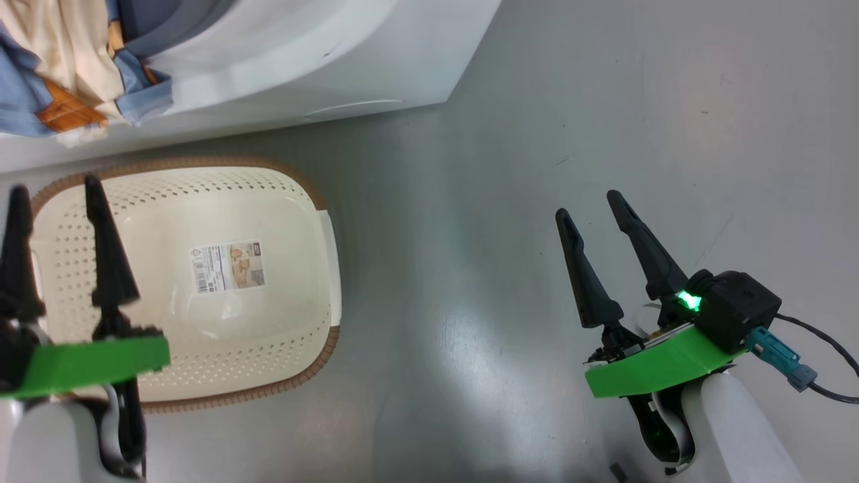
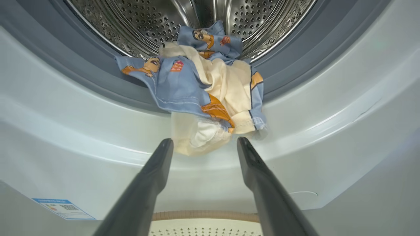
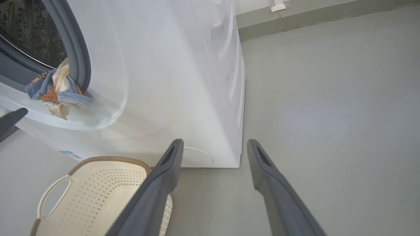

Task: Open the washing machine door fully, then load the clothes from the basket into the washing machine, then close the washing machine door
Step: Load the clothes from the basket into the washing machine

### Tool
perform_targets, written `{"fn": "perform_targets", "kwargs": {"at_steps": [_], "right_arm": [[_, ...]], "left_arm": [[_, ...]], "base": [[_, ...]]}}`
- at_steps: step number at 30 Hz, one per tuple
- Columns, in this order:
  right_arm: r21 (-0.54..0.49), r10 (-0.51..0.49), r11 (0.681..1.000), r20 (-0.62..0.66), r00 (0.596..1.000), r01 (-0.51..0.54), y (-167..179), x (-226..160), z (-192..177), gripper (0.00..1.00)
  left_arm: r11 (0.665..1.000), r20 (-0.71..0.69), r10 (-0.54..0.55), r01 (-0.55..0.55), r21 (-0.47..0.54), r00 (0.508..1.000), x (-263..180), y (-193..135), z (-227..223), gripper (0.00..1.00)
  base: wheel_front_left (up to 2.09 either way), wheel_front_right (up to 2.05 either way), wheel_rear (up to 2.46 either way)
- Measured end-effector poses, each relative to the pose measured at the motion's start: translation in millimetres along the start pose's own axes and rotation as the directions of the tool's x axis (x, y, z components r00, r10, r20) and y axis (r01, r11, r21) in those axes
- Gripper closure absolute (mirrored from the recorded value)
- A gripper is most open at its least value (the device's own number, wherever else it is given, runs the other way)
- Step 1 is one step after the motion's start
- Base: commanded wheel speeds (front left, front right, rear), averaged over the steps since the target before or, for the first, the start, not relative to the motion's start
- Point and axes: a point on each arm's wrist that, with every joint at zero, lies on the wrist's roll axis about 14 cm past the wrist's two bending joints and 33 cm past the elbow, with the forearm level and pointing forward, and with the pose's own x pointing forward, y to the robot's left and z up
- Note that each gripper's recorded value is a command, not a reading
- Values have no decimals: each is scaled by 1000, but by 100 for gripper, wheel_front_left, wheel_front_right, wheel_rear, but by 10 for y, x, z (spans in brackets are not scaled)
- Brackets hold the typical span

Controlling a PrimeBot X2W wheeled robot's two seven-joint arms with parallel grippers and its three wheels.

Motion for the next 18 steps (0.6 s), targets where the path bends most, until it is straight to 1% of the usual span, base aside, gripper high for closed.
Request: {"fn": "perform_targets", "kwargs": {"at_steps": [13, 18], "right_arm": [[-2, 10, 1000, 1, 1000, -10, 36, 5, 9, 0], [0, 12, 1000, -3, 1000, -12, 44, 13, -11, 0]], "left_arm": [[999, -154, 52, -53, -4, 987, -510, 102, -383, 0], [997, -191, 76, -79, -13, 979, -620, 122, -471, 0]], "base": [[0, 0, 0], [0, 0, 0]]}}
